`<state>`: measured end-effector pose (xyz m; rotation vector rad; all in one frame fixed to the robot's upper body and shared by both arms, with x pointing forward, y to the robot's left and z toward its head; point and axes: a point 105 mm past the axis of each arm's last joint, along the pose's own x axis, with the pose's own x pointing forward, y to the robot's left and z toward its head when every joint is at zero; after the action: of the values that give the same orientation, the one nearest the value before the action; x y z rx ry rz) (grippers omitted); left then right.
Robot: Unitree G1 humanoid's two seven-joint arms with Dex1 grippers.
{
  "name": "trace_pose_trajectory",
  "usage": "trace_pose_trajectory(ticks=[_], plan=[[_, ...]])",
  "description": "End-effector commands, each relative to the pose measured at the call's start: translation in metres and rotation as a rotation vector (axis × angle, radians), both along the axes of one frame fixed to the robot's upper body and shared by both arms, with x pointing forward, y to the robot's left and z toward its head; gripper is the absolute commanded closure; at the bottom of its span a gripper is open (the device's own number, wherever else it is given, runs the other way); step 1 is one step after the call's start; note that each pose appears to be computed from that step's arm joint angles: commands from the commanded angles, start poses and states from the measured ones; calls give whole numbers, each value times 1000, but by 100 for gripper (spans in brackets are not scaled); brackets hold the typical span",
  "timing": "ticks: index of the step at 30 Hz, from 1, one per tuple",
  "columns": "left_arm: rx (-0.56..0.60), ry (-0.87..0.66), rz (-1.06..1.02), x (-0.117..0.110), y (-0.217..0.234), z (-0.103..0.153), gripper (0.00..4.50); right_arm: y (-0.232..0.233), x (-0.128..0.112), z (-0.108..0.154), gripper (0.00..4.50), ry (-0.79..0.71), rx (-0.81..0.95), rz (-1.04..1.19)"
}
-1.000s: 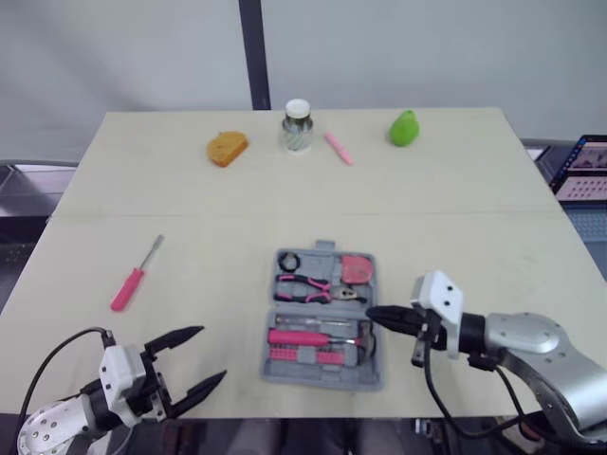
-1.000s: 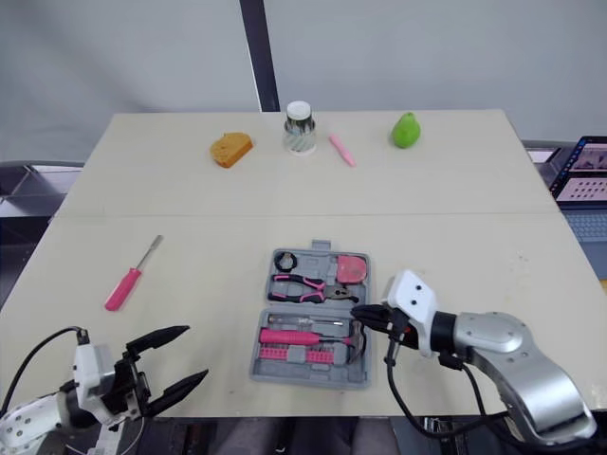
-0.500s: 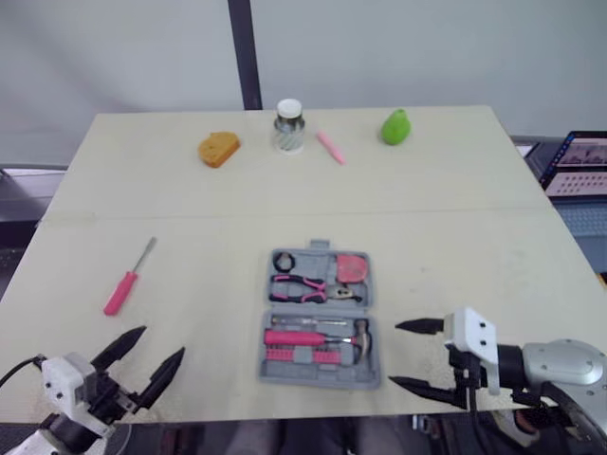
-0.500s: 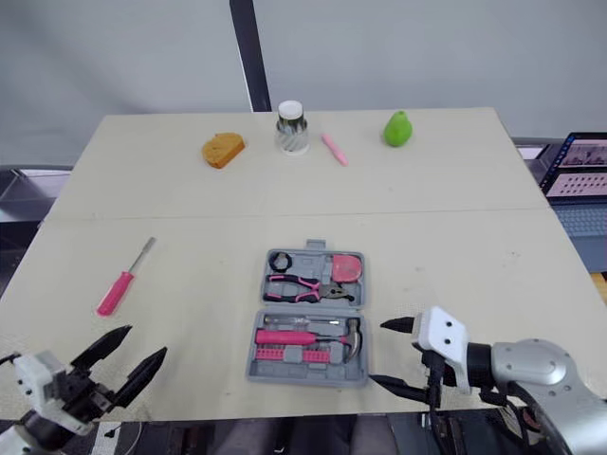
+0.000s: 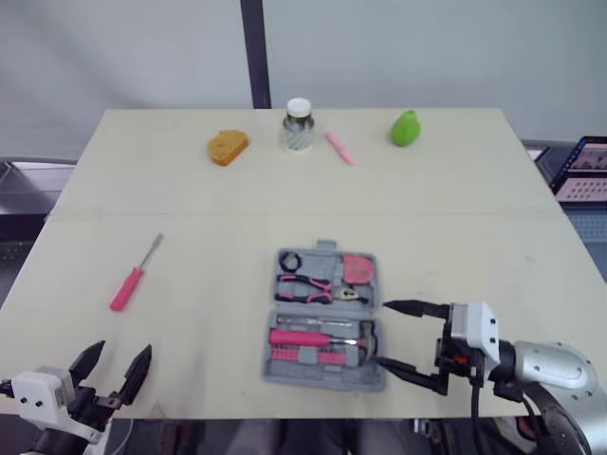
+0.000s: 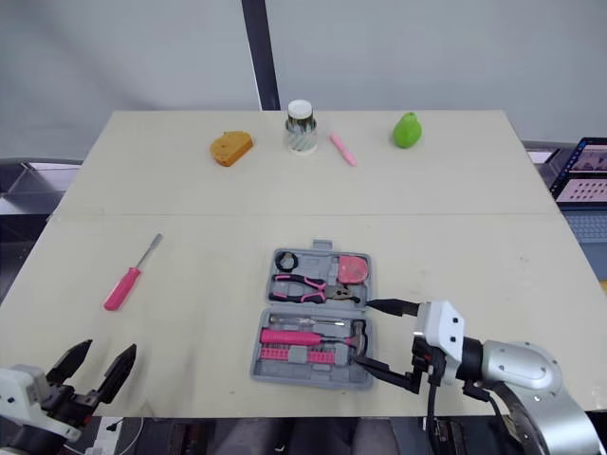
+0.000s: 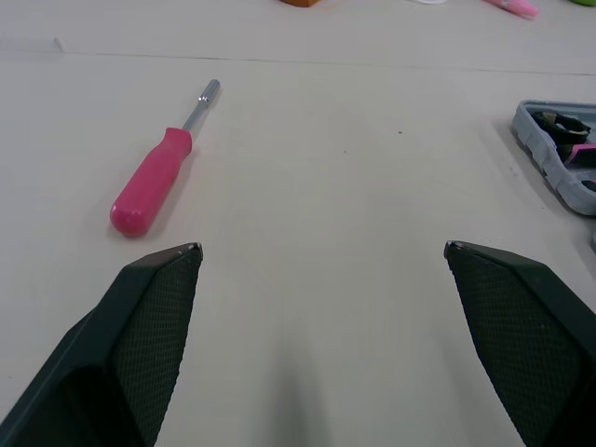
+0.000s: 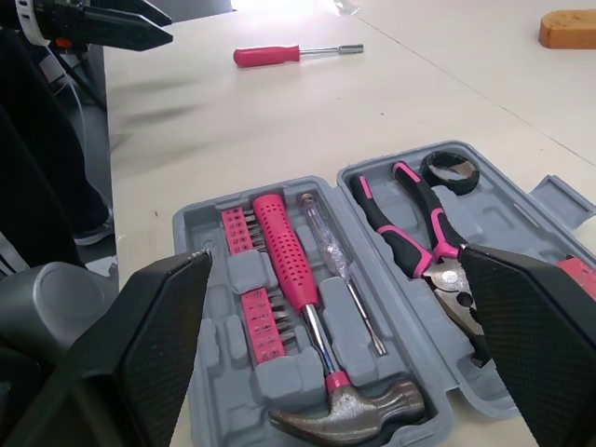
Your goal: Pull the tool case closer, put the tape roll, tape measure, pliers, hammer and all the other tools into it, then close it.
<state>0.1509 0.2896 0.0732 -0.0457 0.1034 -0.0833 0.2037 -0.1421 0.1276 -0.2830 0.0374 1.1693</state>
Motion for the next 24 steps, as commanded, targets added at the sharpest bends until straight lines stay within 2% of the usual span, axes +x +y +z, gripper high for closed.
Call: trace_pose_trajectory(ticks=[1,5,12,19,24], plan=[[27,-13,46,-1,6,8,0,5,-3,6,2,-16,28,30],[39,-12,62,3,8,12,0,9,-2,4,2,-26,-12,27],[56,-34,70,14,7,21,0,14,-2,13,2,22,74,55],[86,-51,68,21,13,29,0,17,-5,15,2,13,79,78],[194,0,68,37,33,44,0,16,-5,16,2,33,90,80]])
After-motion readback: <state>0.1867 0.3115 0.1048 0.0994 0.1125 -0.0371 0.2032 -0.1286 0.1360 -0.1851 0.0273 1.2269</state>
